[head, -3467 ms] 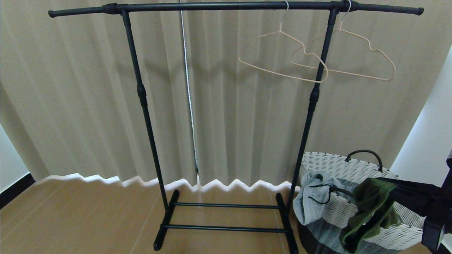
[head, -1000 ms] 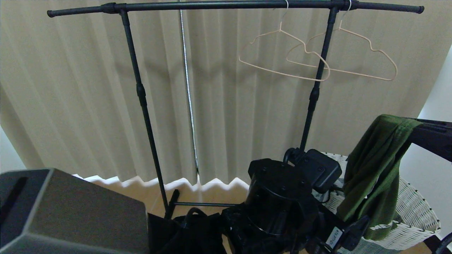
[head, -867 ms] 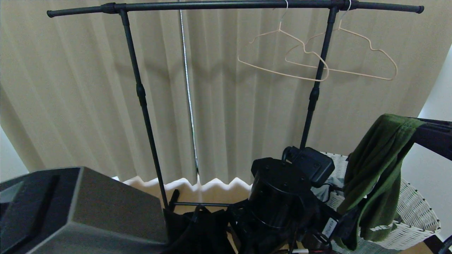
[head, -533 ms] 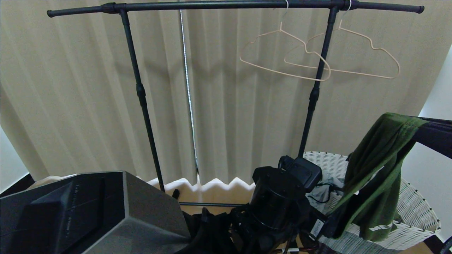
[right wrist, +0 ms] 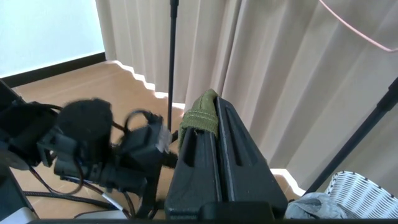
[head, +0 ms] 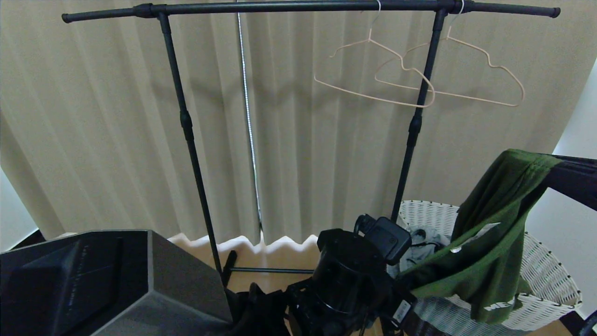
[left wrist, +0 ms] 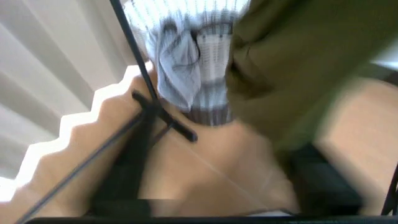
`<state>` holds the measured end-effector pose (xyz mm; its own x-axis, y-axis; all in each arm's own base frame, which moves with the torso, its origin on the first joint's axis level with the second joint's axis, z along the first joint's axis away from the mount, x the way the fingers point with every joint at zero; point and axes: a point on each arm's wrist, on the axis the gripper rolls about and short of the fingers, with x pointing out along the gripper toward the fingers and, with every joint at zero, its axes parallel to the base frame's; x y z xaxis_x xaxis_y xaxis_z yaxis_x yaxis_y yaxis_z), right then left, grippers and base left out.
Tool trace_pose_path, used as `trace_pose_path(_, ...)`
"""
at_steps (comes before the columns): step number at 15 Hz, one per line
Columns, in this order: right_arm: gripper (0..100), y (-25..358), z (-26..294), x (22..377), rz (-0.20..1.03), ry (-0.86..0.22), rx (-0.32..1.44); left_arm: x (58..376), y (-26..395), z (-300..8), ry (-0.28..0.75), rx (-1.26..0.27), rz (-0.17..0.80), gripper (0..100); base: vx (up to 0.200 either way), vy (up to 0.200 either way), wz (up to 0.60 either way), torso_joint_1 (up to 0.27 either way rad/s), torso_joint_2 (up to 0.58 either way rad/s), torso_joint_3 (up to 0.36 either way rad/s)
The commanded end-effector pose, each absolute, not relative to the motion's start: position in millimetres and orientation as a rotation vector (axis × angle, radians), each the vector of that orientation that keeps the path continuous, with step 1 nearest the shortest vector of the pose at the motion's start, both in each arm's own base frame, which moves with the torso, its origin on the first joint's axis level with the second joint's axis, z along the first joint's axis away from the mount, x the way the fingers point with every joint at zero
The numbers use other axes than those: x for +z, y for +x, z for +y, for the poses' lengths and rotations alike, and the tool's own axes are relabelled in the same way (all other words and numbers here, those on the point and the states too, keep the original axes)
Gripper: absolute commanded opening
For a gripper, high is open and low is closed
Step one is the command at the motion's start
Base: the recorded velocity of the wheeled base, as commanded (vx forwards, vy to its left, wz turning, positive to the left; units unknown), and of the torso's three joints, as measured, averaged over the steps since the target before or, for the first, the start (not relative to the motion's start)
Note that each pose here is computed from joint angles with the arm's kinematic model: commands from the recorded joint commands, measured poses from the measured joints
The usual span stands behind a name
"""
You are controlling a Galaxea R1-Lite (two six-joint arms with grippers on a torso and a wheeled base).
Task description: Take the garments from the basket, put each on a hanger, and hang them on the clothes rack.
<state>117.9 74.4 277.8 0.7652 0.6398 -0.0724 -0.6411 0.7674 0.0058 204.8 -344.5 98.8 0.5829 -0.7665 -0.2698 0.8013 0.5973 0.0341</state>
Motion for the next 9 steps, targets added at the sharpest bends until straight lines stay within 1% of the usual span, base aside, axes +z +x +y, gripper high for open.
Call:
trace_pose_path(1, 0, 120, 76, 276, 0.082, -0.022, 0.696, 110, 198, -331, 0.150, -0.921, 0.158, 0, 0.000, 0.000, 0.00, 0.000, 0.00, 0.000)
trace_pose_path(2, 0, 121, 76, 275, 0.089, -0.023, 0.696, 114, 195, -317, 0.197, -0.914, 0.141, 0, 0.000, 0.000, 0.00, 0.000, 0.00, 0.000)
trace_pose_path(3, 0, 122, 77, 274, 0.093, -0.024, 0.696, 127, 194, -295, 0.222, -0.894, 0.118, 0, 0.000, 0.000, 0.00, 0.000, 0.00, 0.000)
trace_pose_path(4, 0, 123, 78, 274, 0.095, -0.025, 0.696, 133, 193, -289, 0.215, -0.886, 0.111, 0, 0.000, 0.000, 0.00, 0.000, 0.00, 0.000)
trace_pose_path(5, 0, 125, 78, 276, 0.092, -0.024, 0.693, 157, 195, -267, 0.200, -0.844, 0.091, 0, 0.000, 0.000, 0.00, 0.000, 0.00, 0.000)
trace_pose_path(6, 0, 125, 79, 277, 0.087, -0.026, 0.693, 176, 192, -255, 0.195, -0.829, 0.084, 0, 0.000, 0.000, 0.00, 0.000, 0.00, 0.000)
trace_pose_path(8, 0, 125, 78, 282, 0.069, -0.024, 0.690, 211, 181, -234, 0.182, -0.815, 0.063, 0, 0.000, 0.000, 0.00, 0.000, 0.00, 0.000)
trace_pose_path(9, 0, 125, 78, 285, 0.059, -0.022, 0.690, 221, 179, -224, 0.190, -0.797, 0.065, 0, 0.000, 0.000, 0.00, 0.000, 0.00, 0.000)
